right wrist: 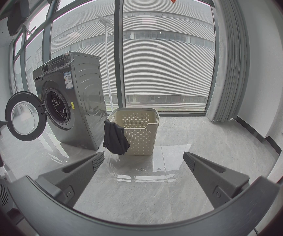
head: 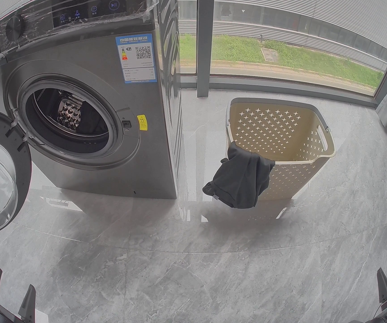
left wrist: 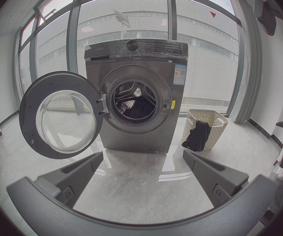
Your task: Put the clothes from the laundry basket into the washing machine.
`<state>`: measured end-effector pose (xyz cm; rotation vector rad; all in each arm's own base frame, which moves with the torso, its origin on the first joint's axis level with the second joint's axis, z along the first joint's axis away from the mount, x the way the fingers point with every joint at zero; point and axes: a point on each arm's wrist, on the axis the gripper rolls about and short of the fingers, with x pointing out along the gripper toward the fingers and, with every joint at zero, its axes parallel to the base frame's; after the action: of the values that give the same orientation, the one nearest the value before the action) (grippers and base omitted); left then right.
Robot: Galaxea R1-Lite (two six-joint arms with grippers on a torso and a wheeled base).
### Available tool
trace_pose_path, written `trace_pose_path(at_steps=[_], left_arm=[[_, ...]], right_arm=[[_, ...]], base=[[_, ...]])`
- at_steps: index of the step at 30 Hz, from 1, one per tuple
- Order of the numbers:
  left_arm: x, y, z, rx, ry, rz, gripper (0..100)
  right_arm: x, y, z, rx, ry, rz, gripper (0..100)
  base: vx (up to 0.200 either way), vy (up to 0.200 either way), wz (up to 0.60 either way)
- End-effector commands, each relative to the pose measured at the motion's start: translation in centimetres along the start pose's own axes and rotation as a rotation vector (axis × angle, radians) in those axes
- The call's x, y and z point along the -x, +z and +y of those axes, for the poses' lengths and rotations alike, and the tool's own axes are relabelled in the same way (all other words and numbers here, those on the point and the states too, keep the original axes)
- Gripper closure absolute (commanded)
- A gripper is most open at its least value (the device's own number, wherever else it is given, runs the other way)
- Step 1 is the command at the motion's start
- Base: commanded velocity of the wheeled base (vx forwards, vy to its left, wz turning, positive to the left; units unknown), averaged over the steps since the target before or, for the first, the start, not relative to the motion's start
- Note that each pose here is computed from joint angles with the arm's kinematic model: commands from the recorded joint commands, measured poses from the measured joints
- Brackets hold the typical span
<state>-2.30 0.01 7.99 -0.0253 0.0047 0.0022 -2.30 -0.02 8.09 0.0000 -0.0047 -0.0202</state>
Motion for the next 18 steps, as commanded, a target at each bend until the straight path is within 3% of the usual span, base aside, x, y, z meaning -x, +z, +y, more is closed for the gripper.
trace_pose_path(at_steps=[1, 6, 12, 18], left_arm=[[-0.04, -0.42, 0.01, 0.001, 0.001, 0.006, 0], [-0.04, -0.42, 0.01, 0.001, 0.001, 0.006, 0], [-0.04, -0.42, 0.01, -0.001, 0.001, 0.006, 0], [-0.04, -0.42, 0.01, -0.001, 0.001, 0.006, 0]], right_arm=[[-0.04, -0.5, 0.0, 0.0, 0.0, 0.005, 0], [-0.04, -0.52, 0.0, 0.002, 0.0, 0.006, 0], [-0.04, -0.52, 0.0, 0.002, 0.0, 0.006, 0], [-0.04, -0.52, 0.0, 0.0, -0.001, 0.006, 0]], base=[[0.2, 0.0, 0.0], [0.2, 0.0, 0.0], [0.0, 0.0, 0.0], [0.0, -0.2, 0.0]])
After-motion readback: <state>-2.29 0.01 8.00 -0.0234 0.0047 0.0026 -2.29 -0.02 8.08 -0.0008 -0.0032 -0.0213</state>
